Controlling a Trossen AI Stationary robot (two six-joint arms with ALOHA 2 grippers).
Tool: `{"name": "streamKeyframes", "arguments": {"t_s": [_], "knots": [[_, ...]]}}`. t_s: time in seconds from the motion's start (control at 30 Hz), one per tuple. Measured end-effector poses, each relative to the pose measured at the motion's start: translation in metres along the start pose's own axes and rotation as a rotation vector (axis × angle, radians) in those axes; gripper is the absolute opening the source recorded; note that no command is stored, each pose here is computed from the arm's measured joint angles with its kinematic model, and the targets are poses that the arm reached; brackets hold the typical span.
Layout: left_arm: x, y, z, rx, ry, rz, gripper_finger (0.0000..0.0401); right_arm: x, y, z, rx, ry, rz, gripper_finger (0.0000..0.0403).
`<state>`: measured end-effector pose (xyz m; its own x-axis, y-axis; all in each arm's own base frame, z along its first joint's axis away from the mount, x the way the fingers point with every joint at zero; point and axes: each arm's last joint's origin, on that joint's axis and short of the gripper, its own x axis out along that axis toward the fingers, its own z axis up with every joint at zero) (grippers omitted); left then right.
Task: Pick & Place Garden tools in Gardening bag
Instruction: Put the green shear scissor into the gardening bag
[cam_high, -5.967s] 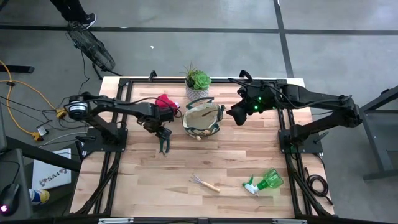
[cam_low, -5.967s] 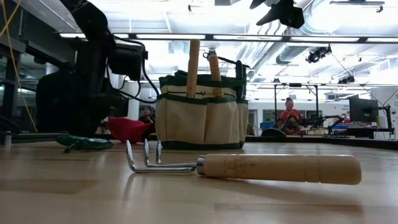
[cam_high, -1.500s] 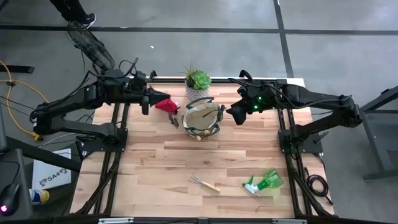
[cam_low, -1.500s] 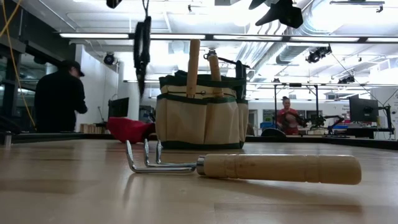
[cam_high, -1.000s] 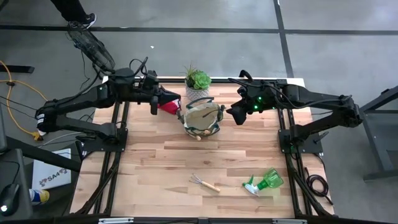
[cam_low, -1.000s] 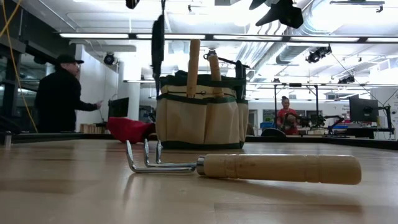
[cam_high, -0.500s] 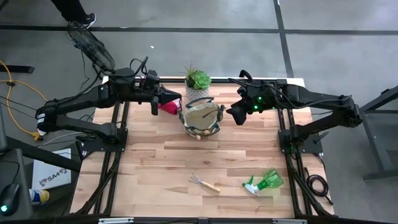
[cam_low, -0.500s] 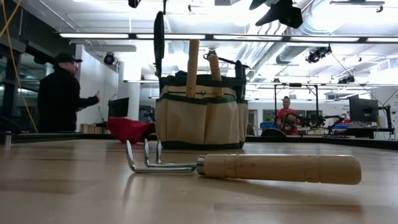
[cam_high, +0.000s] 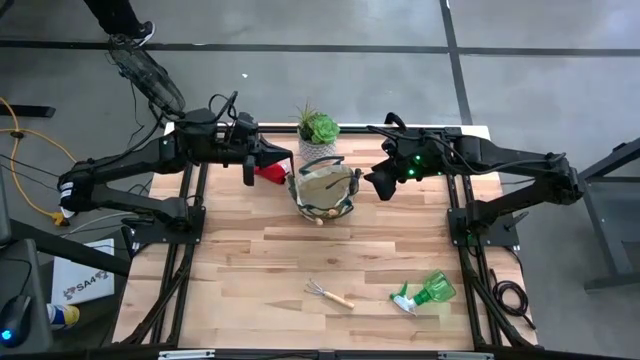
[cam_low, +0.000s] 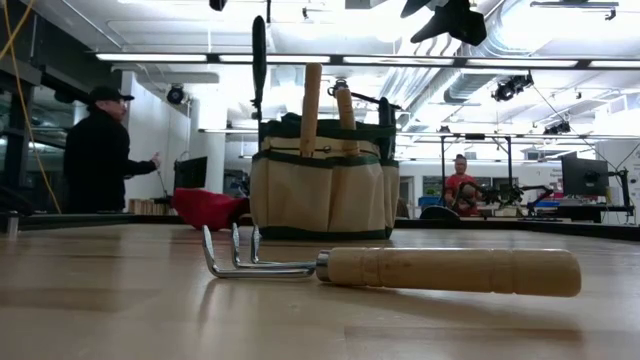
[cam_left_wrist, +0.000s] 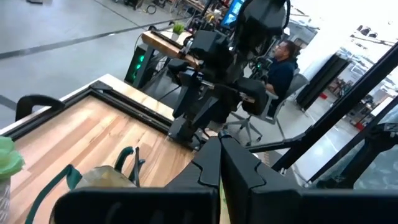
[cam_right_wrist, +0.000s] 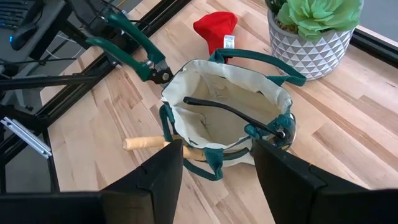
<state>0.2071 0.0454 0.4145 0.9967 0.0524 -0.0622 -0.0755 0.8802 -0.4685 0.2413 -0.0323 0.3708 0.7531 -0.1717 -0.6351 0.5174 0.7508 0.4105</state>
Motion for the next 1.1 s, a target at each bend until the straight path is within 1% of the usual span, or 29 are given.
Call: {"name": "streamKeyframes", "arguments": {"t_s": [0.17, 0.5, 0.83, 1.1], "knots": [[0.004, 0.003, -0.003, 0.015, 0.023, 0.029, 0.0, 0.0, 0.0, 0.0, 0.0, 0.0, 0.0, 0.0188], [0.006, 0.005, -0.007, 0.032, 0.056, 0.046, 0.0, 0.0, 0.0, -0.001, -0.001, 0.006, -0.003, 0.0188], [0.005, 0.01, -0.015, 0.035, 0.137, 0.098, 0.0, 0.0, 0.0, -0.001, -0.001, 0.007, -0.004, 0.0188], [-0.014, 0.005, -0.011, 0.041, 0.105, 0.122, 0.0, 0.0, -0.001, -0.001, 0.004, 0.009, -0.005, 0.0188]]}}
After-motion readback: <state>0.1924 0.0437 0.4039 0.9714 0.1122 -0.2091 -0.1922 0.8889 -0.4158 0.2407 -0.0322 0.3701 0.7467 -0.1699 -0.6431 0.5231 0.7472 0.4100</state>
